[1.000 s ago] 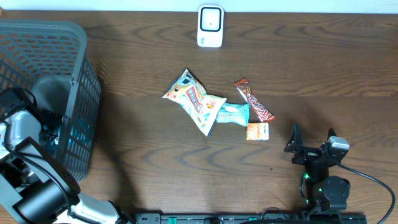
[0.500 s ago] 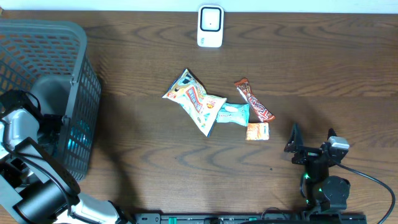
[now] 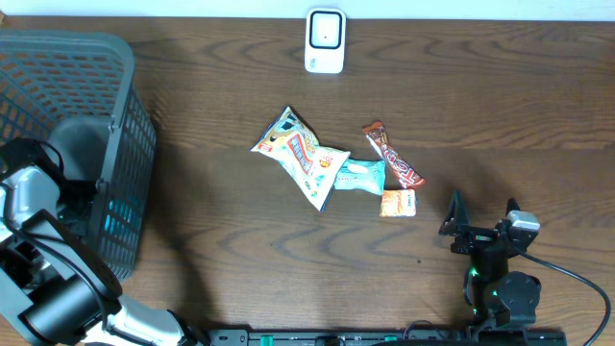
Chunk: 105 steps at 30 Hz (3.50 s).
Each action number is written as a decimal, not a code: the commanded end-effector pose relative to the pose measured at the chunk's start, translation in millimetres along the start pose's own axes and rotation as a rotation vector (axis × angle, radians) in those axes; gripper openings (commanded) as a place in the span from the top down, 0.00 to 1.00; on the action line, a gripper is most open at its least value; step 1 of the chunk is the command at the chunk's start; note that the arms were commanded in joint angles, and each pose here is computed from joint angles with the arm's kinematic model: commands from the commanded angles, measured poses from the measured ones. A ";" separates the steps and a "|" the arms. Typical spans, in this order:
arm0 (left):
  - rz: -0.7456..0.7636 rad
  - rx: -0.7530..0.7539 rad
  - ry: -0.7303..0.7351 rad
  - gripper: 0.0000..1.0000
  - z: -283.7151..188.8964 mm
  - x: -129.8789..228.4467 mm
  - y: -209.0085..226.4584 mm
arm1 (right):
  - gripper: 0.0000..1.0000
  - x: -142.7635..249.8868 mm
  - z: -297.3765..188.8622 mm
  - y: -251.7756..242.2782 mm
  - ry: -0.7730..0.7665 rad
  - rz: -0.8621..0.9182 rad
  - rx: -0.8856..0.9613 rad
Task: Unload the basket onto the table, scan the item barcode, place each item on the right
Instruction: 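Lower the left gripper into the basket and grasp the teal Listerine bottle, then lift the Listerine bottle out and carry it to the table center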
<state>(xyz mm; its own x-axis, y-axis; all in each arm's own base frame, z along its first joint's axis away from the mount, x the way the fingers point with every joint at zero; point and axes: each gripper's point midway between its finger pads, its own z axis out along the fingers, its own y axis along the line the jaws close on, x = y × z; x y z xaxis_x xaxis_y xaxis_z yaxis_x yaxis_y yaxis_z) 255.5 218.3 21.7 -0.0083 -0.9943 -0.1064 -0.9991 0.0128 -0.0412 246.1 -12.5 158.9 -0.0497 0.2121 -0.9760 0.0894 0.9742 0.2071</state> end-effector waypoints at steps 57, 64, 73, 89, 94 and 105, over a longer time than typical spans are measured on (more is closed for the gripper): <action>0.670 1.244 -0.385 0.72 -302.2 11.3 -137.4 | 0.01 -0.6 -0.2 -2.4 -0.005 -0.013 0.012; 0.690 1.389 -0.489 0.72 -391.3 57.4 -98.6 | 0.01 -0.6 -0.2 -2.4 -0.005 -0.013 0.012; 0.924 1.557 -0.314 0.72 -426.5 174.8 -91.5 | 0.01 -0.6 -0.2 -2.4 -0.005 -0.013 0.012; 1.216 1.289 0.089 0.73 -313.0 358.9 -141.2 | 0.01 -0.6 -0.2 -2.4 -0.005 -0.013 0.012; 1.324 1.152 0.197 0.72 -251.6 420.2 -145.2 | 0.01 -0.5 -0.2 -2.4 -0.004 -0.013 0.012; 1.496 0.892 0.395 0.72 -157.9 509.4 -99.3 | 0.01 -0.6 -0.2 -2.4 -0.005 -0.013 0.012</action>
<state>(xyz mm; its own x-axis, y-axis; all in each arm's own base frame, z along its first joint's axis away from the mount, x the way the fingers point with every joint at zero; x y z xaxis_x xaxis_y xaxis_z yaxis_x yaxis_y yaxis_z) 354.7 -294.3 131.9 -0.9303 -0.0676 -0.3604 0.1880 0.7558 -0.6272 246.1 -12.5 158.9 -0.0497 0.2124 -0.9759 0.0895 0.9741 0.2075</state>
